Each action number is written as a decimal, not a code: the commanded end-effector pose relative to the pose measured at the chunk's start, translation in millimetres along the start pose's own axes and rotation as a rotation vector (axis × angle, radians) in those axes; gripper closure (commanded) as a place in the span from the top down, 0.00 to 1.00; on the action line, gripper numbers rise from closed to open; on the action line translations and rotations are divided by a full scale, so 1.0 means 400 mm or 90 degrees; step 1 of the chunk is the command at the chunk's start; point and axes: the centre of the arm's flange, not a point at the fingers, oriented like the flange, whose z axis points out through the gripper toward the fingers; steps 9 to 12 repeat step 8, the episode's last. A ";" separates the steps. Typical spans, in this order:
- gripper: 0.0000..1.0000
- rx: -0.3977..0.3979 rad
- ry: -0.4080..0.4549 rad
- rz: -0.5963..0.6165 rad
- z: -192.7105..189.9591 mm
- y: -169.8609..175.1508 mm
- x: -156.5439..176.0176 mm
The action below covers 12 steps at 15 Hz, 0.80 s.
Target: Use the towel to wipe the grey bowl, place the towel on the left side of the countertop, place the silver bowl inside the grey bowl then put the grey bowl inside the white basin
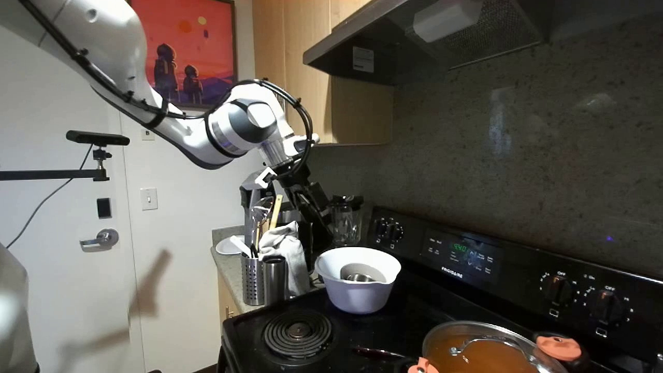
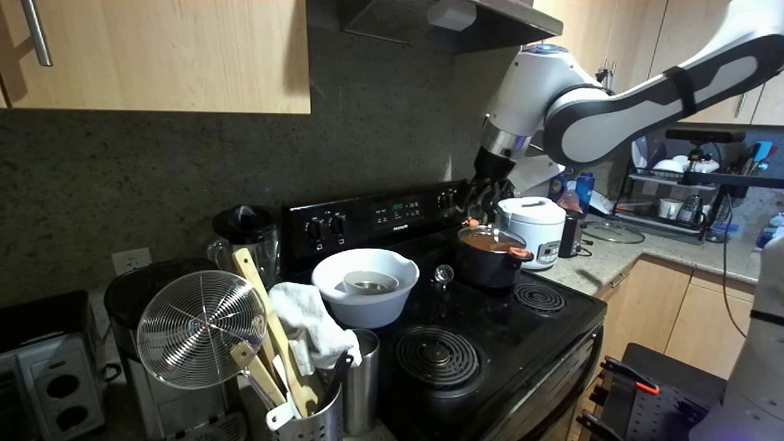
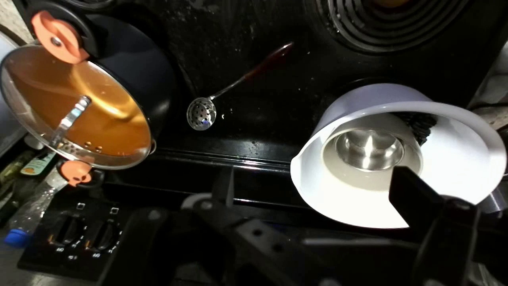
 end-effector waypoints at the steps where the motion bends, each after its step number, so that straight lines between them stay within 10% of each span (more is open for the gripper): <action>1: 1.00 -0.001 0.004 0.000 -0.008 0.001 -0.002; 12: 1.00 -0.004 -0.009 -0.001 0.025 -0.006 0.009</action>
